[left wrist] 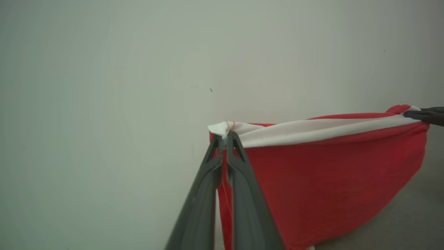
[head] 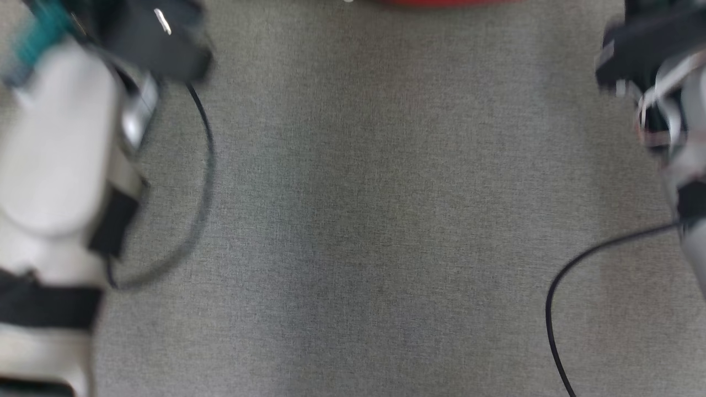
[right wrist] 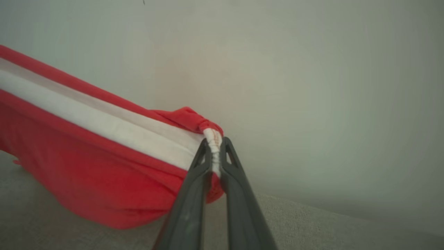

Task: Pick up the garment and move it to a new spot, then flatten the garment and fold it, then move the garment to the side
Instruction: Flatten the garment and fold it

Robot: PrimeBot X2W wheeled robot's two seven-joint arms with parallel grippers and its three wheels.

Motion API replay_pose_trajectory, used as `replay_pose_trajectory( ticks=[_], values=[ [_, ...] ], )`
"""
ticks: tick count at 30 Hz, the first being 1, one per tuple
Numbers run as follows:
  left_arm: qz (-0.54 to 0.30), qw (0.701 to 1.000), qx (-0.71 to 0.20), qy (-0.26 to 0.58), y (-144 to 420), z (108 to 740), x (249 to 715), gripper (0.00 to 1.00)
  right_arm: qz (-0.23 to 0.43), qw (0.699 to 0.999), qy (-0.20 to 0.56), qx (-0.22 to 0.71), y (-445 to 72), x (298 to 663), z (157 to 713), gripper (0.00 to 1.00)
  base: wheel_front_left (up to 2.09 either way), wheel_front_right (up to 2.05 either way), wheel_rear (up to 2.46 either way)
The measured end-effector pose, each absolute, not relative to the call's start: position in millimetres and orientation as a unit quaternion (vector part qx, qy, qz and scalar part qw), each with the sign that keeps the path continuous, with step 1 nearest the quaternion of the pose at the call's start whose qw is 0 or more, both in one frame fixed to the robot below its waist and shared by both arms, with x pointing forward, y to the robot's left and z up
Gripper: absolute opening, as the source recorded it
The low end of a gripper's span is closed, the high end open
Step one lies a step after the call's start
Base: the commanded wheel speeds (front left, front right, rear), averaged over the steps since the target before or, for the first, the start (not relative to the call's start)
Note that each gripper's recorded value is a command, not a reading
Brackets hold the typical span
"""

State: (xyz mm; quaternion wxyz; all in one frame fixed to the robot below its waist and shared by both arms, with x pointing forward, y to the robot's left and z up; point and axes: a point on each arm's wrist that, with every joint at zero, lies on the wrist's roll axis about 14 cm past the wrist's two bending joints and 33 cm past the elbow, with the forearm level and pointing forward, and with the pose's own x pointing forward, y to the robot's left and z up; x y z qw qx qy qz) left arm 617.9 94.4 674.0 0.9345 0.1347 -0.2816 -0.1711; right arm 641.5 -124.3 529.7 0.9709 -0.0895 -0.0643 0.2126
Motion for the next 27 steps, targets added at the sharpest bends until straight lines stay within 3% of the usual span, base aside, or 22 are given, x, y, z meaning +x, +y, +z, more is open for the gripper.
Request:
replay_pose_trajectory(
  ticks=[5, 10, 17, 27],
  values=[
    [-0.169, 0.96, 0.062, -0.214, 95.3, 616.3, 586.8, 0.0, 0.214, 0.975, 0.012, -0.062, -137.2, 593.0, 472.4, 0.0, 0.0, 0.0, 0.0],
    [-0.169, 0.975, 0.015, -0.141, 94.9, 564.1, 546.0, 0.0, 0.211, 0.975, 0.053, -0.046, -147.2, 547.1, 450.8, 0.0, 0.0, 0.0, 0.0],
    [-0.128, 0.989, -0.037, -0.061, 109.6, 515.6, 492.8, 0.0, 0.208, 0.976, 0.066, -0.025, -145.6, 496.6, 450.8, 0.0, 0.0, 0.0, 0.0],
    [-0.111, 0.992, -0.062, -0.018, 116.6, 495.1, 432.0, 0.0, 0.176, 0.981, 0.087, 0.0, -160.3, 428.3, 445.1, 0.0, 0.0, 0.0, 0.0]
  ],
)
